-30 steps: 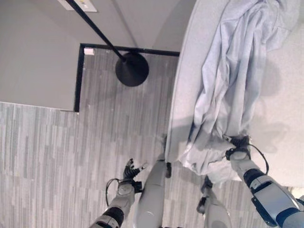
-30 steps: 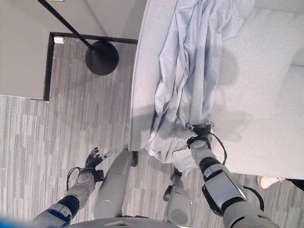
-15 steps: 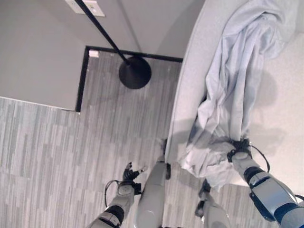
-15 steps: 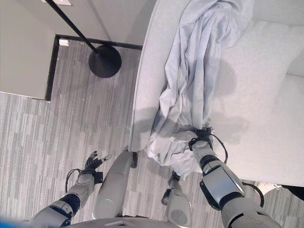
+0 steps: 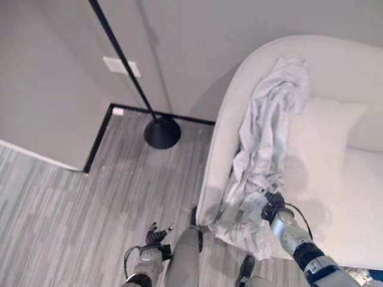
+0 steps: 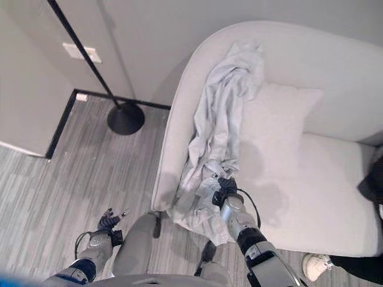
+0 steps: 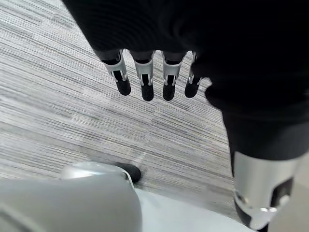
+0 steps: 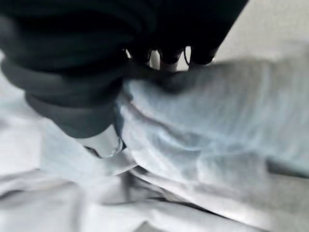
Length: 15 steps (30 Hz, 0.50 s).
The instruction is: Hang the clothes on the sofa on the clothes rack.
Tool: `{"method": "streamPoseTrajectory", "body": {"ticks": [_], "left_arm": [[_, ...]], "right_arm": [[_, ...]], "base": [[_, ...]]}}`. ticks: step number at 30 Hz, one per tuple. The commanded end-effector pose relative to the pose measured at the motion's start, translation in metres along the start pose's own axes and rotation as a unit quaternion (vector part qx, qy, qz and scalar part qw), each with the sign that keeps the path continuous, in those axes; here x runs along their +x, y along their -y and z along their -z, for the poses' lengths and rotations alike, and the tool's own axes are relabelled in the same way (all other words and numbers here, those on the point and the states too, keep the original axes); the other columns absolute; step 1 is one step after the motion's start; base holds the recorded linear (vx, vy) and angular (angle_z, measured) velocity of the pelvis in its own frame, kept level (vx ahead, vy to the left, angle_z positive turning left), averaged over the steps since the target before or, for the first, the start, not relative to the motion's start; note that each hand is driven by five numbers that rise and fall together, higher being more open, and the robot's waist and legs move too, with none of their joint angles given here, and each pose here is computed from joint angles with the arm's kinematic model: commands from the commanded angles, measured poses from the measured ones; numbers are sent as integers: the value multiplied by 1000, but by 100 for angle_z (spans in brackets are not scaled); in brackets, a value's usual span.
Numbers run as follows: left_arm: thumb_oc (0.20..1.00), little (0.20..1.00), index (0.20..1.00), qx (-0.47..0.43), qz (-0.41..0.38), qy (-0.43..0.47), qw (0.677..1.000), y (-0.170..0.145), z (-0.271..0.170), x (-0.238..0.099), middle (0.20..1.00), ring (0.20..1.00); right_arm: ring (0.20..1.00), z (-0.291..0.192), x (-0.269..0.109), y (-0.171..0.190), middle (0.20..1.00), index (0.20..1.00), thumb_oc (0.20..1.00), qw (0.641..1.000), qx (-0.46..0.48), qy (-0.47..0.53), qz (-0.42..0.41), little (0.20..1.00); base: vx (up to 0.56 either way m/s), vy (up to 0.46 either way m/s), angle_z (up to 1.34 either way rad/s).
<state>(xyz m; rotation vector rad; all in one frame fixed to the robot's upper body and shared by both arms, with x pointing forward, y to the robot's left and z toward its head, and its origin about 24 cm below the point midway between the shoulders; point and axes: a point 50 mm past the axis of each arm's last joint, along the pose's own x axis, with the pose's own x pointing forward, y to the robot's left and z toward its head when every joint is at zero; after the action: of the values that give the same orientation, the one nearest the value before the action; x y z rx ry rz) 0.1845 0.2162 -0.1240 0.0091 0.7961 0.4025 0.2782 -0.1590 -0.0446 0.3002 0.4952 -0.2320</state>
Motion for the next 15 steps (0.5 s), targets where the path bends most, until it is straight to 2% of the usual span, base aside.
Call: {"method": "streamPoseTrajectory", "body": {"ticks": [1, 2, 5, 7, 8, 9, 10, 11, 13, 15], "left_arm": [[1000, 1000, 1000, -9, -3, -1, 1000, -8, 5, -2, 1000, 1000], [1000, 1000, 1000, -9, -3, -1, 1000, -8, 5, -2, 1000, 1000], [1000, 1000, 1000, -51, 1, 37, 998, -9, -12, -2, 1000, 1000], [1000, 1000, 1000, -51, 2, 37, 998, -9, -12, -2, 1000, 1000], [1000, 1000, 1000, -69, 3, 40, 997, -9, -14, -3, 1000, 1000], [1000, 1000, 1000, -69, 3, 40, 997, -9, -14, -3, 1000, 1000], [1000, 1000, 1000, -74, 7, 50, 996, -7, -20, -3, 1000, 1000], [1000, 1000, 1000, -74, 7, 50, 996, -7, -20, -3, 1000, 1000], [1000, 1000, 1000, -88, 18, 55, 994, -5, -21, -6, 1000, 1000], [1000, 1000, 1000, -95, 22, 55, 994, -4, -21, -7, 1000, 1000]], "right_arm": [[200, -127, -23, -55, 200, 200, 200, 946, 80, 273, -157, 200], [200, -127, -23, -55, 200, 200, 200, 946, 80, 273, -157, 200], [200, -186, -53, -50, 200, 200, 200, 898, 59, 400, -174, 200], [200, -186, -53, -49, 200, 200, 200, 898, 59, 400, -173, 200], [200, -211, -67, -53, 200, 200, 200, 875, 55, 445, -182, 200], [200, -211, -67, -53, 200, 200, 200, 875, 55, 445, -182, 200], [200, -237, -86, -57, 200, 200, 200, 845, 44, 493, -201, 200], [200, -237, -86, -57, 200, 200, 200, 845, 43, 493, -201, 200], [200, -264, -107, -59, 200, 200, 200, 814, 20, 541, -208, 200], [200, -270, -112, -59, 200, 200, 200, 808, 13, 552, -208, 200]], "base": [[-25, -48, -12], [-39, -76, -17], [-29, -73, -10], [-21, -35, -3], [-24, -35, -3], [-38, -62, -3], [-23, -23, -6], [0, 0, 0], [7, -32, -1], [5, -21, -3]]}}
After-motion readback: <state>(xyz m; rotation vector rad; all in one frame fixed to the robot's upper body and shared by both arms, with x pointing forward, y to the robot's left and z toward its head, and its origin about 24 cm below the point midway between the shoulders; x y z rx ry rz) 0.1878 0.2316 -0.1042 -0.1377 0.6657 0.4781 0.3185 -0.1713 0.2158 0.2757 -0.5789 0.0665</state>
